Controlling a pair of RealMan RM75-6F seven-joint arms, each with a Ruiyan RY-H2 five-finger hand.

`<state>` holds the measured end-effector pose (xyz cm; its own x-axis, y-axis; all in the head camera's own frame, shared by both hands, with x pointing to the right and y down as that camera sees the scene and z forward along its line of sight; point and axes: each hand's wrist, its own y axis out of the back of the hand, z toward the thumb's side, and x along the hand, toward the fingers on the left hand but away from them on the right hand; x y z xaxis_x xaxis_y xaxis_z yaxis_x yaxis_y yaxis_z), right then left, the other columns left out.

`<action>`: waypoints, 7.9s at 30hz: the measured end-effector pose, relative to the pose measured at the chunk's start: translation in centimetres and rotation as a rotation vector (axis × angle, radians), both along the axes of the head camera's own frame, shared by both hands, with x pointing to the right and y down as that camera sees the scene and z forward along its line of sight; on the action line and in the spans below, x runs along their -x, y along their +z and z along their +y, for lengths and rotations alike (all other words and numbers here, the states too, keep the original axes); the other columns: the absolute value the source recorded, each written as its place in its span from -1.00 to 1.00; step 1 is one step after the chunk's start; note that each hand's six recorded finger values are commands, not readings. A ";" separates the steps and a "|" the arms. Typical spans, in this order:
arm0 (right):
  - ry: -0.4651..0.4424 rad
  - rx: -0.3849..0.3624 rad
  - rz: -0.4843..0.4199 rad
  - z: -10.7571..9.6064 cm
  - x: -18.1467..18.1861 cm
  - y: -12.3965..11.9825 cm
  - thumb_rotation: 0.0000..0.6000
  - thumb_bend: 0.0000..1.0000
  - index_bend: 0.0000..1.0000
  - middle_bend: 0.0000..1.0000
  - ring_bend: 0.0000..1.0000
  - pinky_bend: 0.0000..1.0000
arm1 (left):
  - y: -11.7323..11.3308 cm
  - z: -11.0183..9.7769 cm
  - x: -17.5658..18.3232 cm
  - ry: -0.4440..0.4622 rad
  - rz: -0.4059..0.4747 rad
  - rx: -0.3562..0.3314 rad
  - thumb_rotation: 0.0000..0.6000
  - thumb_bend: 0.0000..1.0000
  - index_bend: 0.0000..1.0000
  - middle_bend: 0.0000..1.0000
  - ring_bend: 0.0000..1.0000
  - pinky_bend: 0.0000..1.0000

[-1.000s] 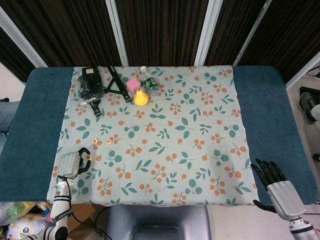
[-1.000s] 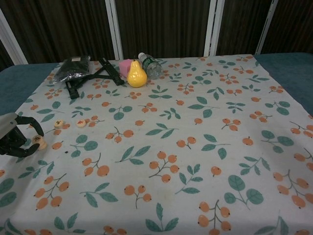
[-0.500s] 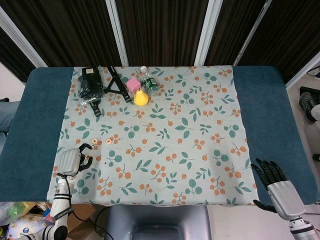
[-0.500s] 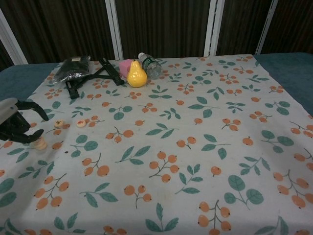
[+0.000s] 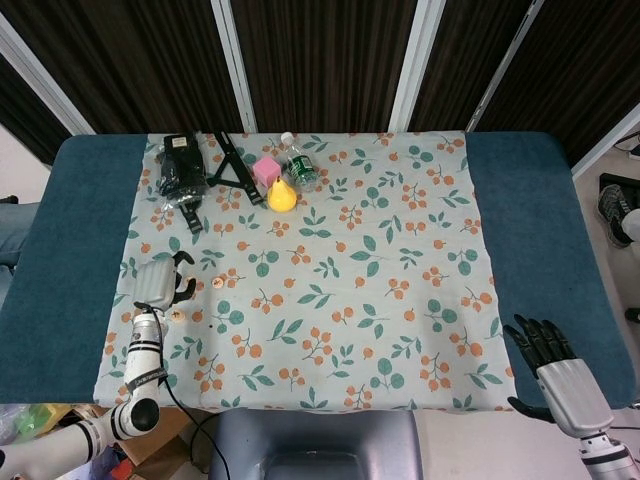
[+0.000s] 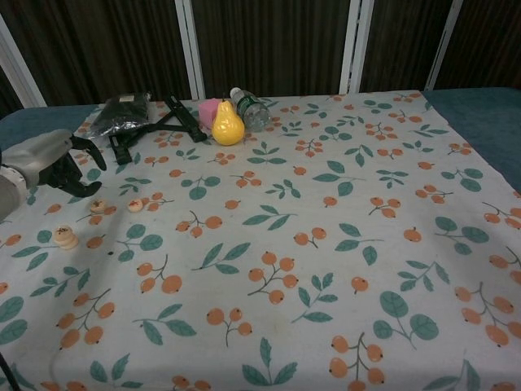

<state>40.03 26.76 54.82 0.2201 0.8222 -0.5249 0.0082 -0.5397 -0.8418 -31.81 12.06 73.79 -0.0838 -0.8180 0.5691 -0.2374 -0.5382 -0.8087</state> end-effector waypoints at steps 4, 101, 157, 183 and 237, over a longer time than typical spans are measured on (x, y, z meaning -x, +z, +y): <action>0.001 0.002 0.001 0.0 0.0 0.1 1.00 -0.59 -1.00 -1.00 -1.00 -0.89 | 1.4 -0.2 0.0 0.000 -0.040 0.032 1.00 -0.23 -0.21 1.00 1.00 1.00; -0.013 0.005 -0.005 0.4 0.3 0.0 1.00 -0.59 -1.00 -1.00 -1.00 -0.89 | -1.9 7.4 5.1 0.020 0.080 0.120 1.00 -0.24 -0.14 1.00 1.00 1.00; -0.002 0.009 -0.014 0.0 -0.1 -0.2 1.00 -0.59 -1.00 -1.00 -1.00 -0.89 | 3.3 1.5 -4.2 0.086 -0.065 0.048 1.00 -0.21 -0.25 1.00 1.00 1.00; 0.003 0.005 -0.023 -0.1 -0.3 -0.5 1.00 -0.59 -1.00 -1.00 -1.00 -0.89 | 4.3 1.9 -4.4 0.088 -0.076 0.050 1.00 -0.22 0.01 1.00 1.00 1.00; -0.013 0.014 -0.004 0.3 0.2 0.1 1.00 -0.59 -1.00 -1.00 -1.00 -0.89 | -2.8 6.9 3.9 0.086 0.035 0.070 1.00 -0.20 -0.12 1.00 1.00 1.00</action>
<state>39.80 27.09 54.92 0.2330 0.8120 -0.5352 0.0044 -0.5512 -0.8344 -35.68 18.98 70.99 0.0062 -0.7795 0.6264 -0.2156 -0.6127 -0.7603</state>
